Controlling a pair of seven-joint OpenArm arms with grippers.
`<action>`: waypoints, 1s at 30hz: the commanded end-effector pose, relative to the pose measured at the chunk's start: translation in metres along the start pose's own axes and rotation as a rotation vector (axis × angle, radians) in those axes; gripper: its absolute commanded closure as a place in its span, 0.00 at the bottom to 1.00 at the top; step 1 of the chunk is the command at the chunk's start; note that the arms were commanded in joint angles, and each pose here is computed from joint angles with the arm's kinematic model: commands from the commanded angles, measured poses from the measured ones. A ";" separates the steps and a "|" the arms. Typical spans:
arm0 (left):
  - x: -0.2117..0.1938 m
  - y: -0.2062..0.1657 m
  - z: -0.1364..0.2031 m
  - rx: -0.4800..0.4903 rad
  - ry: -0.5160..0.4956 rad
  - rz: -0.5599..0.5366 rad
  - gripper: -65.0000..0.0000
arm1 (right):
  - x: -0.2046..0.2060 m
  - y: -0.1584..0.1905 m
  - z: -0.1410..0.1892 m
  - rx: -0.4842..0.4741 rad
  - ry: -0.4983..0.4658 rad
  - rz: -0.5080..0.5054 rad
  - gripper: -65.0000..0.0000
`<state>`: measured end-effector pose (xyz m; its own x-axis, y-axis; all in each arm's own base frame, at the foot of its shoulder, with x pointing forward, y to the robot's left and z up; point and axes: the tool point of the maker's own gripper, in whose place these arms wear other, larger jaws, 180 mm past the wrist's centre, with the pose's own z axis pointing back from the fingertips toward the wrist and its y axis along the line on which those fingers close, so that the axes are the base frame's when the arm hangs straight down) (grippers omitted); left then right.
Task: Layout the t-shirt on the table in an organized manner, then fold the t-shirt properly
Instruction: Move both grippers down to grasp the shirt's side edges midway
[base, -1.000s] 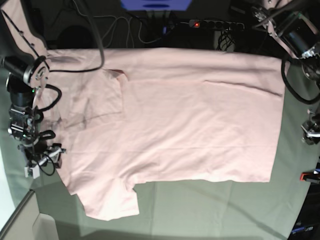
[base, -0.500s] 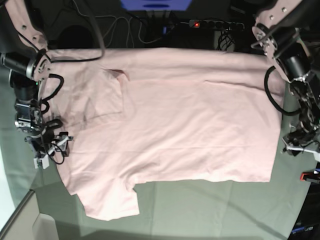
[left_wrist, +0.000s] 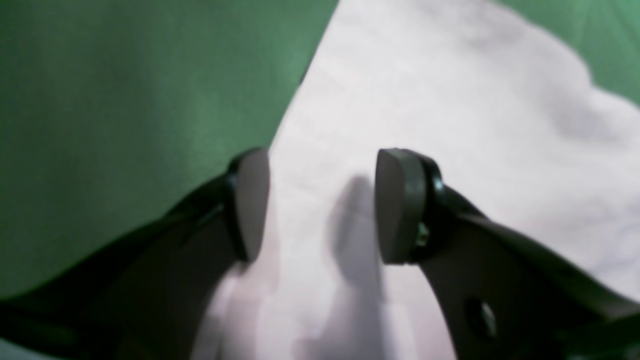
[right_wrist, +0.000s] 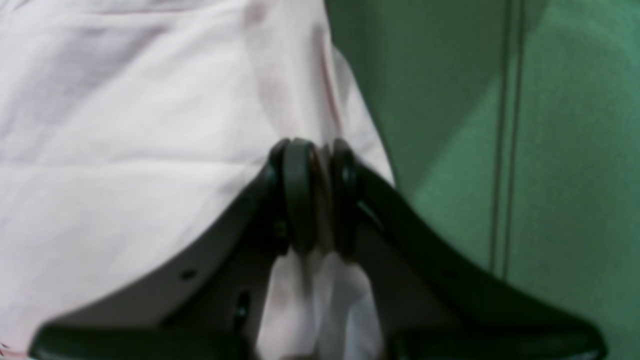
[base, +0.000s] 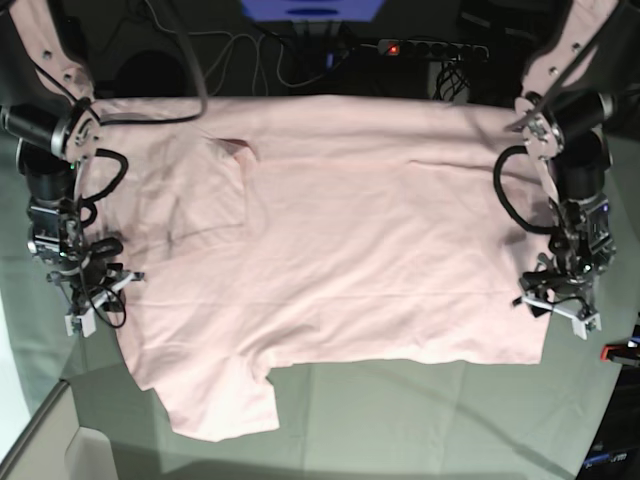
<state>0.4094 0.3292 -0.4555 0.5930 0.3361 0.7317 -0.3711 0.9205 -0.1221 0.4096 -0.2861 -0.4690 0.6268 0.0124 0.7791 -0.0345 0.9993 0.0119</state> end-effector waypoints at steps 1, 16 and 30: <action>0.024 0.006 0.000 0.011 -0.064 -0.001 0.49 | 0.018 -0.008 0.000 -0.014 -0.031 0.007 0.89; 0.000 0.017 -0.007 0.024 -0.066 -0.020 0.49 | 0.020 -0.007 -0.001 -0.012 -0.035 0.009 0.89; -0.010 -0.006 -0.010 -0.018 -0.040 -0.080 0.97 | 0.019 -0.006 -0.001 -0.011 -0.034 0.008 0.89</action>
<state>0.4102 0.3282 -0.4683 0.5665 0.2537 0.7841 -0.3314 0.9412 -0.0651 0.4098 -0.2858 -0.4689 0.6280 0.0133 0.7781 -0.0352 0.9993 0.0113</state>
